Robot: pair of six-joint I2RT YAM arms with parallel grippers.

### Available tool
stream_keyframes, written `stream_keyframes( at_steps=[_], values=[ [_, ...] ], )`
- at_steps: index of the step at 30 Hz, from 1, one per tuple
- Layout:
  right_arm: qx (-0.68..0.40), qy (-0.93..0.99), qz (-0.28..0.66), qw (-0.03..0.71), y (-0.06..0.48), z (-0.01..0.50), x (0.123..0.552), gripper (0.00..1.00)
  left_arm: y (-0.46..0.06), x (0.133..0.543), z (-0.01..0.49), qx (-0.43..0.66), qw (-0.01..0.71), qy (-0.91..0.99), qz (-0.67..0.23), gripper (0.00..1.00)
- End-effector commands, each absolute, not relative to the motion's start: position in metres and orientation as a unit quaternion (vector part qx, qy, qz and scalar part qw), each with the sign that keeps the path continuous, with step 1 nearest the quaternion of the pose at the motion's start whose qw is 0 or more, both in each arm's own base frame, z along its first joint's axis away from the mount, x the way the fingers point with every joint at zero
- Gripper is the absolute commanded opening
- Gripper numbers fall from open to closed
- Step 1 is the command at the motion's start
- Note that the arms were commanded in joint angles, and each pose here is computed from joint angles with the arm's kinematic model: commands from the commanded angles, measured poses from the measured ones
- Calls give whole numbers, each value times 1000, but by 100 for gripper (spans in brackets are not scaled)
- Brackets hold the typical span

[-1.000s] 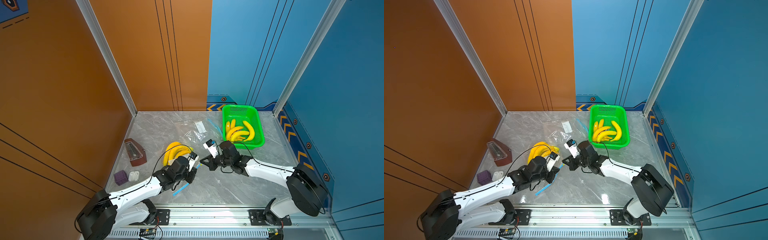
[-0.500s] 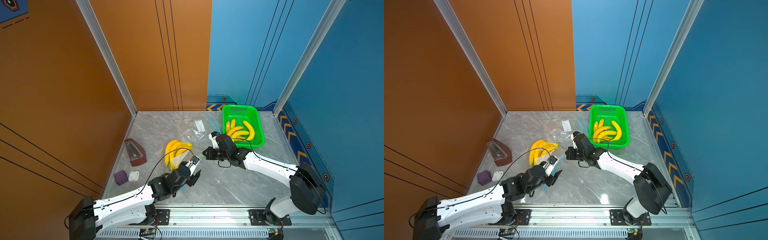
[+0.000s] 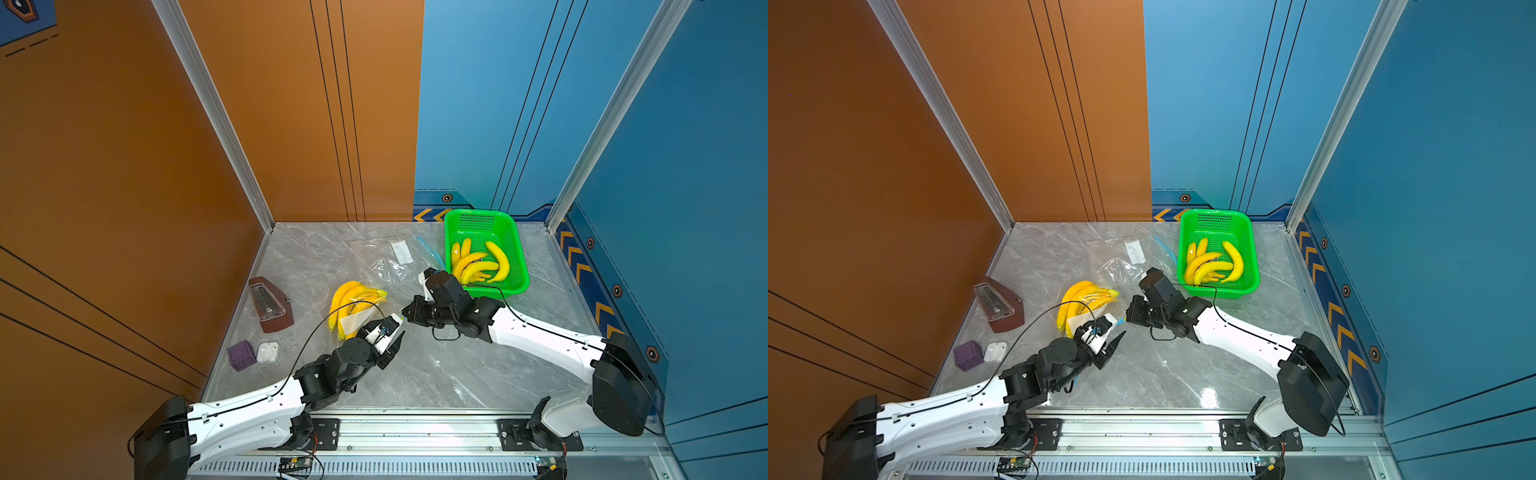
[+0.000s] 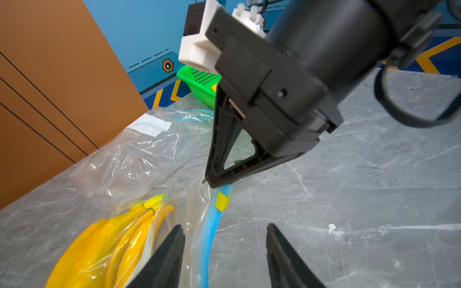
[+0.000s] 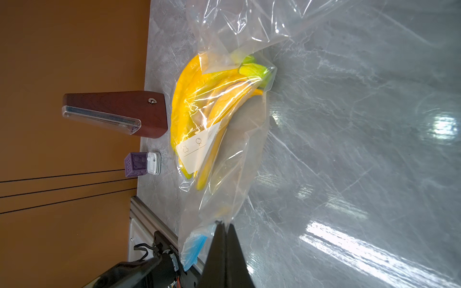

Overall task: Open the zip-top bag and take out the banana
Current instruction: Unzip the zipper on the zipper food storage bag.

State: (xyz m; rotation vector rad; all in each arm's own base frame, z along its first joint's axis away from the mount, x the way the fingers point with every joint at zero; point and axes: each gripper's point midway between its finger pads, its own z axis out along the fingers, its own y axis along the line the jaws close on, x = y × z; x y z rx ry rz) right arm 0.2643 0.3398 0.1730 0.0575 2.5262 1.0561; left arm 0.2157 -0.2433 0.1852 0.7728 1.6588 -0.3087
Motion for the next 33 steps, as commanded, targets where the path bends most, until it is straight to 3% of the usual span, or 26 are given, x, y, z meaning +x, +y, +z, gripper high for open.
stream_keyframes(
  at_steps=[1, 13, 33],
  values=[
    [33, 894, 401, 198, 342, 189, 257, 0, -252, 214, 193, 356, 617, 686, -146, 52],
    [31, 887, 416, 198, 348, 196, 249, 0, -245, 245, 183, 343, 625, 698, -66, 34],
    [49, 895, 415, 156, 360, 177, 247, 0, -251, 250, 182, 355, 621, 697, -56, 14]
  ],
)
